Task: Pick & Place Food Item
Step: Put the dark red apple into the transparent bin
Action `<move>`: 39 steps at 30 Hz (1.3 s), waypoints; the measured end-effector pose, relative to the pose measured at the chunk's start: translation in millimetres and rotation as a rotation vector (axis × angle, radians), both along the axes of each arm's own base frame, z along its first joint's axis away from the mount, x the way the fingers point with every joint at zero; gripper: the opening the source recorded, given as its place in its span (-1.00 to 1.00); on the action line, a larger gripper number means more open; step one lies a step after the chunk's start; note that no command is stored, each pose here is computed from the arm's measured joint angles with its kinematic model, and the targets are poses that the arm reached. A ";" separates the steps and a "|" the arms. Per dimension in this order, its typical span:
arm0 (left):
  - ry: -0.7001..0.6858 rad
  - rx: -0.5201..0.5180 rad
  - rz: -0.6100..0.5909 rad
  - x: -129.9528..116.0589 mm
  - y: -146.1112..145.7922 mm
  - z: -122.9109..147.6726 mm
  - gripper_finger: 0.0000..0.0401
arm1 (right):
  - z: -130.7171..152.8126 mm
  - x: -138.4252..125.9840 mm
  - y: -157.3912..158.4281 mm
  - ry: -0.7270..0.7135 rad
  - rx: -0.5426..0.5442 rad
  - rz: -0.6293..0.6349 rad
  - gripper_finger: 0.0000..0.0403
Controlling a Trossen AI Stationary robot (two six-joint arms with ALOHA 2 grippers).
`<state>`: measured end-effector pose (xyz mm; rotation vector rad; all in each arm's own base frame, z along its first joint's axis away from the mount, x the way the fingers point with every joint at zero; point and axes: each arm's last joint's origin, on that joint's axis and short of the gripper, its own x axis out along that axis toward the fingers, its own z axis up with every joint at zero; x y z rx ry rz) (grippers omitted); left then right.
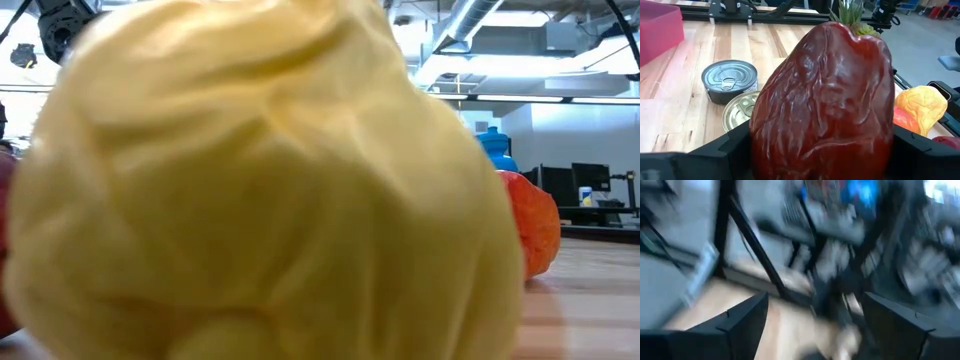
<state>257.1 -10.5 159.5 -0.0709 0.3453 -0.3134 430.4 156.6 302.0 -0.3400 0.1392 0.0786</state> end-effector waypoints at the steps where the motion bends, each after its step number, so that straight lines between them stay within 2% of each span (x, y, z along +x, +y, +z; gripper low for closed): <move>1: -0.001 0.003 -0.001 0.0 0.0 -0.1 0.44 | -2.0 -1.0 3.1 -0.064 0.014 0.039 0.53; 3: -0.001 0.003 -0.001 0.0 0.0 -0.1 0.44 | -7.3 -6.1 7.4 -0.203 0.030 0.107 0.53; 6: -0.004 0.011 -0.003 0.0 0.0 0.1 0.44 | -23.2 -22.4 9.9 -0.398 0.025 0.128 0.53; 9: -0.012 0.018 0.011 -0.5 0.5 1.7 0.45 | -42.5 -48.2 8.1 -0.528 -0.004 0.085 0.53; 12: -0.026 0.055 0.045 -2.4 2.8 4.6 0.45 | -46.9 -80.7 1.5 -0.611 -0.008 -0.019 0.53; 15: -0.078 0.101 0.121 -8.0 11.2 14.9 0.45 | -61.3 -109.4 -3.1 -0.545 -0.017 -0.103 0.53; 18: -0.102 0.126 0.246 -21.9 27.6 27.7 0.45 | -64.7 -133.1 -9.7 -0.517 0.030 -0.117 0.53; 24: -0.174 0.220 0.646 -59.2 68.8 54.8 0.45 | -73.9 -161.0 -14.5 -0.460 0.074 -0.124 0.53; 26: -0.228 0.238 0.756 -69.2 81.4 66.6 0.45 | -74.8 -164.7 -14.8 -0.454 0.074 -0.134 0.53; 29: -0.234 0.263 0.913 -85.2 101.3 72.3 0.45 | -77.9 -165.1 -13.6 -0.423 0.064 -0.136 0.53; 34: -0.136 0.283 1.118 -105.2 135.7 63.4 0.45 | -82.0 -163.4 -12.9 -0.382 0.059 -0.132 0.53; 39: -0.019 0.275 1.238 -118.6 159.0 49.1 0.45 | -82.8 -163.1 -13.1 -0.375 0.072 -0.132 0.53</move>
